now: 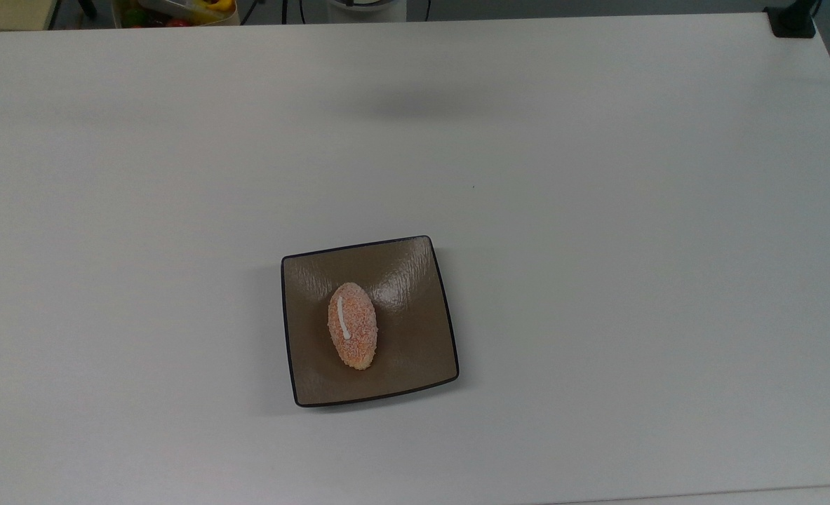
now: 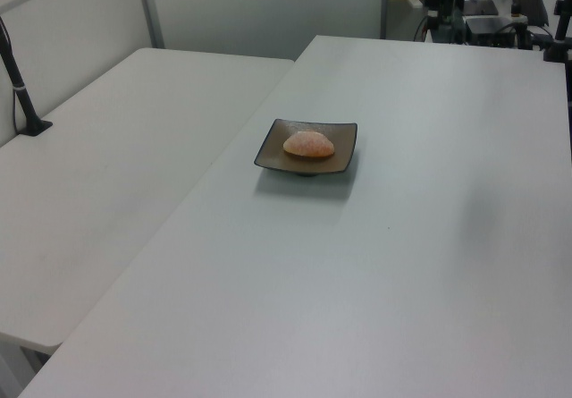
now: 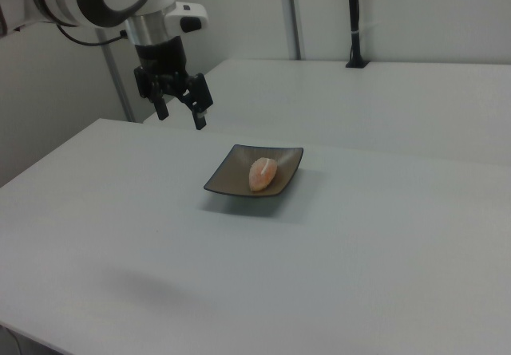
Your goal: Bread is placed on a ceramic plate
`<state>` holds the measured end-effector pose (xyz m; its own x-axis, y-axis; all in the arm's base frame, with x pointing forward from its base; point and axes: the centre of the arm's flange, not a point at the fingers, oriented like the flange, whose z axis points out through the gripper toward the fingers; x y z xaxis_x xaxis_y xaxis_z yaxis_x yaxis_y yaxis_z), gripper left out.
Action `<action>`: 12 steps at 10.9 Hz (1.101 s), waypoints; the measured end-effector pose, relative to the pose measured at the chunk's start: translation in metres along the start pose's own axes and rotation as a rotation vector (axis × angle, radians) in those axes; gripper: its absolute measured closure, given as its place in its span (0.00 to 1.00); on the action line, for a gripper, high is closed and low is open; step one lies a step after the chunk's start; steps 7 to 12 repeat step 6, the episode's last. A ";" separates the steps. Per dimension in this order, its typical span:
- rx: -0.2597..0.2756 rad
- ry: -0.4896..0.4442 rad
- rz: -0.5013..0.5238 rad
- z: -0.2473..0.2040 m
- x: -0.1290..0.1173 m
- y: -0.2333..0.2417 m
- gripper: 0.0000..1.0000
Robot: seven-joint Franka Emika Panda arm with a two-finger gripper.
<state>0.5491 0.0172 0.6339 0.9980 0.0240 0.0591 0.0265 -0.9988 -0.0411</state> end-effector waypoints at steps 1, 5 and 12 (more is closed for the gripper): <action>0.003 0.018 -0.037 0.001 0.002 0.005 0.00; 0.001 0.031 -0.114 0.018 0.006 0.010 0.00; 0.001 0.031 -0.115 0.017 0.006 0.010 0.00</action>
